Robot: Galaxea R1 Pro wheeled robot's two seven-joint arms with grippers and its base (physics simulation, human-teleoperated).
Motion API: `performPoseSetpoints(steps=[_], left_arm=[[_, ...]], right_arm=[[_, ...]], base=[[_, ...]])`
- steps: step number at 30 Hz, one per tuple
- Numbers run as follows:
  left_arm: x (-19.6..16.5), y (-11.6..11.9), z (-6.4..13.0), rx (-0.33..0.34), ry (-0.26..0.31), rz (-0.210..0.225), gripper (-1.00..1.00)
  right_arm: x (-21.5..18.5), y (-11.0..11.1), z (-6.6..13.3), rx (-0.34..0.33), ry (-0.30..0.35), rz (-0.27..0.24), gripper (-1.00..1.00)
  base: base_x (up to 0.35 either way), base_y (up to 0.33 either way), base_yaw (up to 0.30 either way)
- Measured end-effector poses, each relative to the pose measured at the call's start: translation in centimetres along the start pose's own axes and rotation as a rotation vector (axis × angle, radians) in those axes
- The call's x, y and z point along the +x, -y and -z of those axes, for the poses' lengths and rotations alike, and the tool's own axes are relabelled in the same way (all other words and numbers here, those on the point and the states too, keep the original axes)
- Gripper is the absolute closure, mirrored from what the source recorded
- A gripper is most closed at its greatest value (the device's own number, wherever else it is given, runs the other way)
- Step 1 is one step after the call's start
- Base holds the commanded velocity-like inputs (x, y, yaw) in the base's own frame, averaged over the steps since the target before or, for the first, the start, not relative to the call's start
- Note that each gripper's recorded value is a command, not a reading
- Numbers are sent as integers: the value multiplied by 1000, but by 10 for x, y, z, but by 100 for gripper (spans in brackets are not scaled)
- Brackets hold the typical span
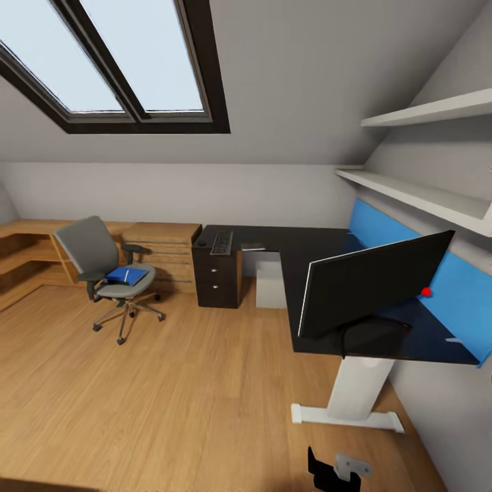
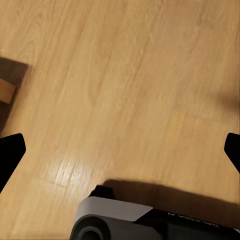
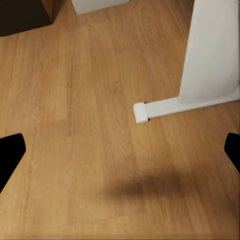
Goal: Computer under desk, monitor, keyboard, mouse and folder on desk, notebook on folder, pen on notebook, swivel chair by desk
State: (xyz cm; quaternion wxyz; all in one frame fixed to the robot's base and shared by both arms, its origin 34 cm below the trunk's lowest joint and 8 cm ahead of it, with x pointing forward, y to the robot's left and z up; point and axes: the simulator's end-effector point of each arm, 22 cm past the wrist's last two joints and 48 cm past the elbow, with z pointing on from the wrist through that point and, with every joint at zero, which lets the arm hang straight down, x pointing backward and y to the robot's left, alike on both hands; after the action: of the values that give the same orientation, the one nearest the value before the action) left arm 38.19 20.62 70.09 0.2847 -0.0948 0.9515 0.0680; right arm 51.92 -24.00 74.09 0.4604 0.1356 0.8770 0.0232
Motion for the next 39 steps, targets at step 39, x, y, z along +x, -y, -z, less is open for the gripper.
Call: performPoseSetpoints(steps=[39], left_arm=[[7, -1, 0, -1, -18, -5, -100]], right_arm=[[-1, 0, 0, 1, 3, -1, -100]], base=[[-5, -2, -63]])
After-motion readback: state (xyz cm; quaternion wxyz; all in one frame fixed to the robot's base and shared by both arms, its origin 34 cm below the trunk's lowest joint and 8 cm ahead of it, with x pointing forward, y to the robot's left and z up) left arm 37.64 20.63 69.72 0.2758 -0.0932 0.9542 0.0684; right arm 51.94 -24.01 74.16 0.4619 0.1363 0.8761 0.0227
